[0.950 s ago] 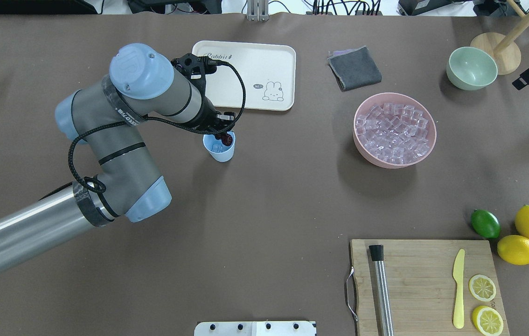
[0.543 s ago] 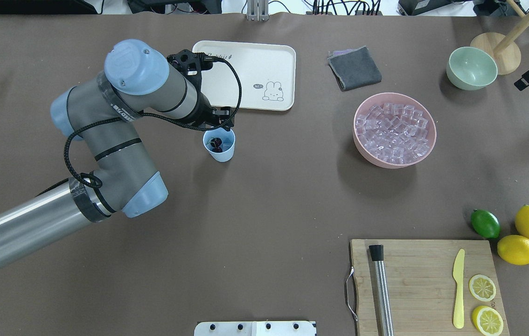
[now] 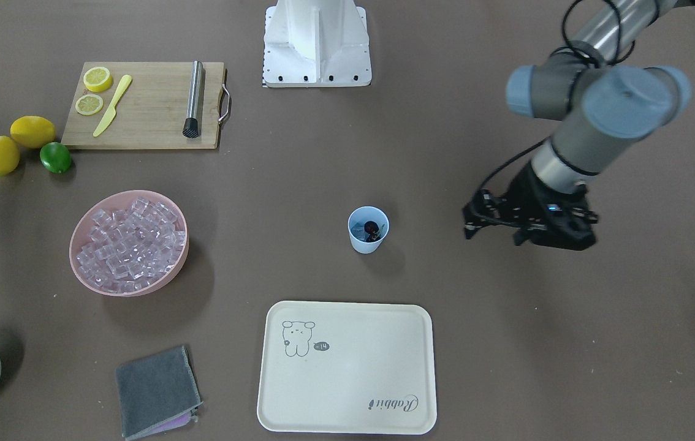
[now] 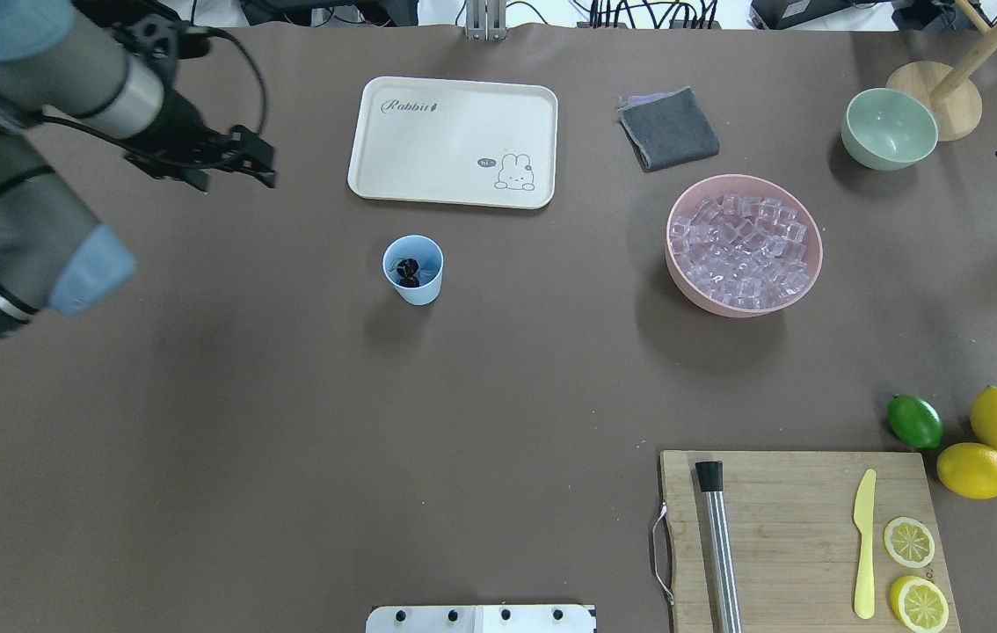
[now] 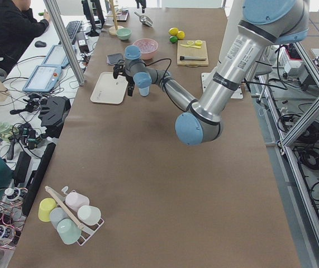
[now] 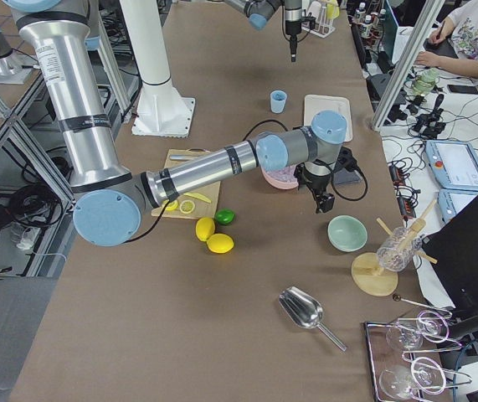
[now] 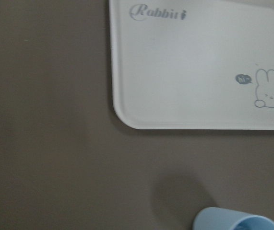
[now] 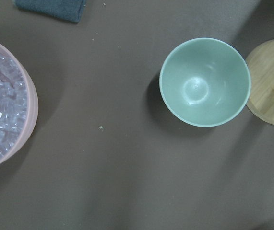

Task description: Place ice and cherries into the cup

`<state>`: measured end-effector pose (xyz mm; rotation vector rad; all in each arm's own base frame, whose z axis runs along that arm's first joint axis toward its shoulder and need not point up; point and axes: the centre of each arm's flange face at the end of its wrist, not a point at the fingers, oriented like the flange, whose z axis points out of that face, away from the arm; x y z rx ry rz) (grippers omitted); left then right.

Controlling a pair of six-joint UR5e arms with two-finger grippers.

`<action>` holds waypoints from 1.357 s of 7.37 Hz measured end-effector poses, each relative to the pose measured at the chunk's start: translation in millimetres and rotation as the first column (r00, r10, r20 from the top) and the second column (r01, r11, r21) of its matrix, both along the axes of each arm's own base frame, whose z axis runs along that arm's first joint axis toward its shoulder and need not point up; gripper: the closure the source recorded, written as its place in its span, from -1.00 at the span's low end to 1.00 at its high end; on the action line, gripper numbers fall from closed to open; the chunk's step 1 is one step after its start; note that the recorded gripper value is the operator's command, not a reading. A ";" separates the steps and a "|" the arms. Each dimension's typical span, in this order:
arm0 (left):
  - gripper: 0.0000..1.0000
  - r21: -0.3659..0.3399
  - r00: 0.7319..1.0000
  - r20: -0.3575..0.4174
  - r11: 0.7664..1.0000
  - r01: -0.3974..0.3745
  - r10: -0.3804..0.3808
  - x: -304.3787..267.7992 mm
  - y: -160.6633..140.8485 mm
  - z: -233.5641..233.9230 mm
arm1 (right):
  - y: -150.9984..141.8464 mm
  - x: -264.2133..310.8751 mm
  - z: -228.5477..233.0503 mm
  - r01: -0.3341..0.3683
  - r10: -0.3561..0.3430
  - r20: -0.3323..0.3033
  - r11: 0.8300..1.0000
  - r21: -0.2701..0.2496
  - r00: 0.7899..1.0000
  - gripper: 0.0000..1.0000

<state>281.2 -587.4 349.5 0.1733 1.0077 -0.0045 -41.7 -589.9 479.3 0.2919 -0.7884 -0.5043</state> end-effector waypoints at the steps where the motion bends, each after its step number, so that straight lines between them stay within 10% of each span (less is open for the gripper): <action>1: -0.95 -0.014 1.000 0.017 1.000 0.005 -0.005 -74.8 3.2 58.7 | -0.2 18.6 14.8 0.011 -0.011 0.017 1.000 0.005 1.000 -0.98; 6: -0.95 -0.094 0.994 0.061 0.991 0.097 -0.092 -305.0 113.8 256.1 | 11.4 53.3 54.0 0.030 -0.030 0.020 0.999 0.017 0.999 -0.98; 10: -0.95 -0.039 0.990 0.097 0.994 0.103 -0.099 -321.6 81.5 258.5 | 11.1 67.3 56.5 0.016 -0.016 0.014 1.000 0.018 1.000 -0.98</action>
